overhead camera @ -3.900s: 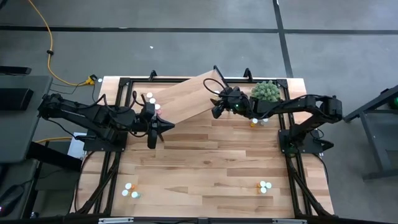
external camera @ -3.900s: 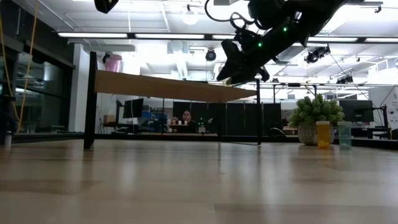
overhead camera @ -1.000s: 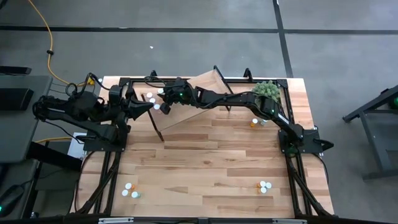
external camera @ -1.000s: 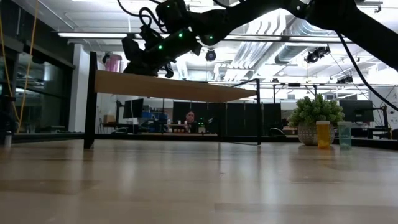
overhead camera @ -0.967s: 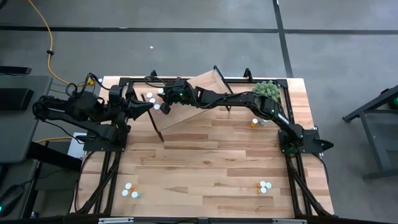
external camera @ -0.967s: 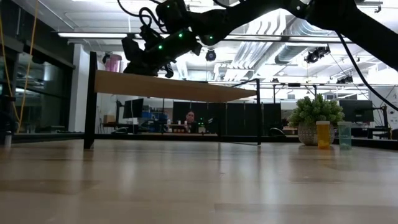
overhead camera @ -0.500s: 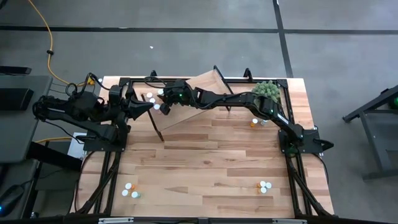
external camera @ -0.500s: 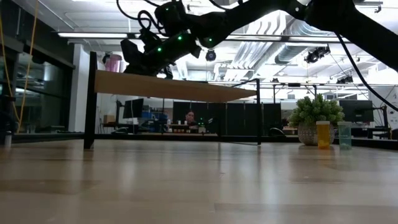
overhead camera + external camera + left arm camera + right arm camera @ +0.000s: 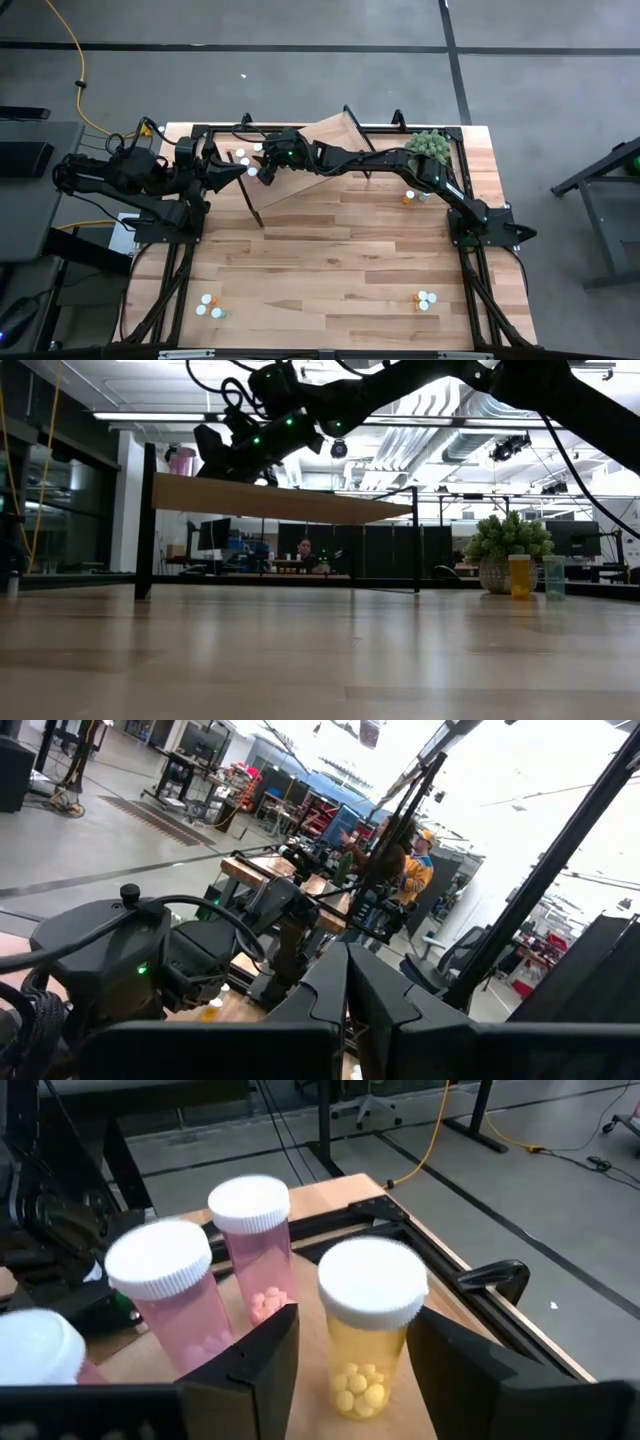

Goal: Pick and place medicine bottles onto shelf by color
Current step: Put the top right yellow pill bottle on the shelf, then put the left yellow pill bottle on the shelf aligned with the other yellow pill bottle

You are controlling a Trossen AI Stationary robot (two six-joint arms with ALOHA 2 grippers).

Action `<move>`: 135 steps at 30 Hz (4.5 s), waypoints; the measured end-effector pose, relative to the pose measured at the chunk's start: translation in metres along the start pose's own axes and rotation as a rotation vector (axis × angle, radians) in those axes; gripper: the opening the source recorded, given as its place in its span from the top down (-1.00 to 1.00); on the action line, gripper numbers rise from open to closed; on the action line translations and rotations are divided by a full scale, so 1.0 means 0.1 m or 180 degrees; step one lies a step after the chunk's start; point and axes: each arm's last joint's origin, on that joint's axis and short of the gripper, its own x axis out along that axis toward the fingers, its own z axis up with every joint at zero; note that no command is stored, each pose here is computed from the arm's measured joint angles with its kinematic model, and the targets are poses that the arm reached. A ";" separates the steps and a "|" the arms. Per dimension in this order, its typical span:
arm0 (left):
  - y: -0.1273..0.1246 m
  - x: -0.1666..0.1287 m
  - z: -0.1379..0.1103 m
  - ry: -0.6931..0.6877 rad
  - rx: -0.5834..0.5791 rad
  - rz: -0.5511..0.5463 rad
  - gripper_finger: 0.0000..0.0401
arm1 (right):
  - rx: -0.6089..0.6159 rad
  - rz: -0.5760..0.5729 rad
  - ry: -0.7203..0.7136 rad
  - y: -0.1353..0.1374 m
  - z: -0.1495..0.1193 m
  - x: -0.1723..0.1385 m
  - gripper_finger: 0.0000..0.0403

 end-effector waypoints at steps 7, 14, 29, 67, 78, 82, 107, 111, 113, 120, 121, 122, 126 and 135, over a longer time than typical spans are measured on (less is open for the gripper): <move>0.00 0.00 0.00 0.0000 0.0009 0.0000 1.00 | -0.0023 -0.0014 0.0139 0.00 0.00 -0.02 0.04; 0.00 0.00 0.00 0.0001 0.0011 0.0001 1.00 | -0.0093 -0.0040 0.0277 -0.03 0.06 -0.10 0.04; 0.01 0.00 0.00 -0.0024 0.0040 0.0057 1.00 | -0.0366 0.0013 0.0646 -0.07 0.24 -0.38 0.04; 0.07 0.41 -0.56 0.0228 0.0891 0.0012 1.00 | 0.0690 0.0662 -0.1114 -0.12 -0.22 -3.98 0.04; 0.06 0.42 -0.57 0.0281 0.0976 -0.0099 1.00 | 0.0419 0.0608 -0.0878 -0.11 -0.26 -3.93 0.76; 0.06 0.42 -0.57 0.0271 0.1118 -0.0070 0.98 | 0.0482 0.0674 -0.0839 -0.11 -0.27 -3.93 0.91; -0.35 0.26 -0.68 0.3780 -0.0081 0.0006 -0.20 | 0.0453 0.0703 -0.0686 -0.10 -0.32 -3.92 1.00; -0.61 0.03 -1.09 0.4386 -0.0182 0.0183 -0.20 | 0.0443 0.0696 -0.0659 -0.10 -0.32 -3.92 1.00; -0.74 -0.11 -1.31 0.4519 -0.0100 0.0251 -0.20 | 0.0433 0.0691 -0.0629 -0.10 -0.33 -3.92 1.00; -0.96 -0.49 -1.95 0.4853 0.0337 0.0654 -0.20 | 0.0390 0.0665 -0.0503 -0.11 -0.37 -3.91 1.00; -0.98 -0.53 -2.00 0.4886 0.0343 0.0705 -0.20 | 0.0390 0.0665 -0.0503 -0.11 -0.37 -3.91 1.00; -1.00 -0.56 -2.05 0.4907 0.0343 0.0740 -0.20 | 0.0389 0.0665 -0.0500 -0.11 -0.37 -3.91 1.00; -1.06 -0.66 -2.19 0.4818 0.0404 0.0898 -0.20 | 0.0388 0.0664 -0.0496 -0.11 -0.38 -3.91 1.00; -1.09 -0.84 -2.45 0.4828 0.0416 0.1239 -0.20 | 0.0374 0.0656 -0.0456 -0.11 -0.39 -3.90 1.00</move>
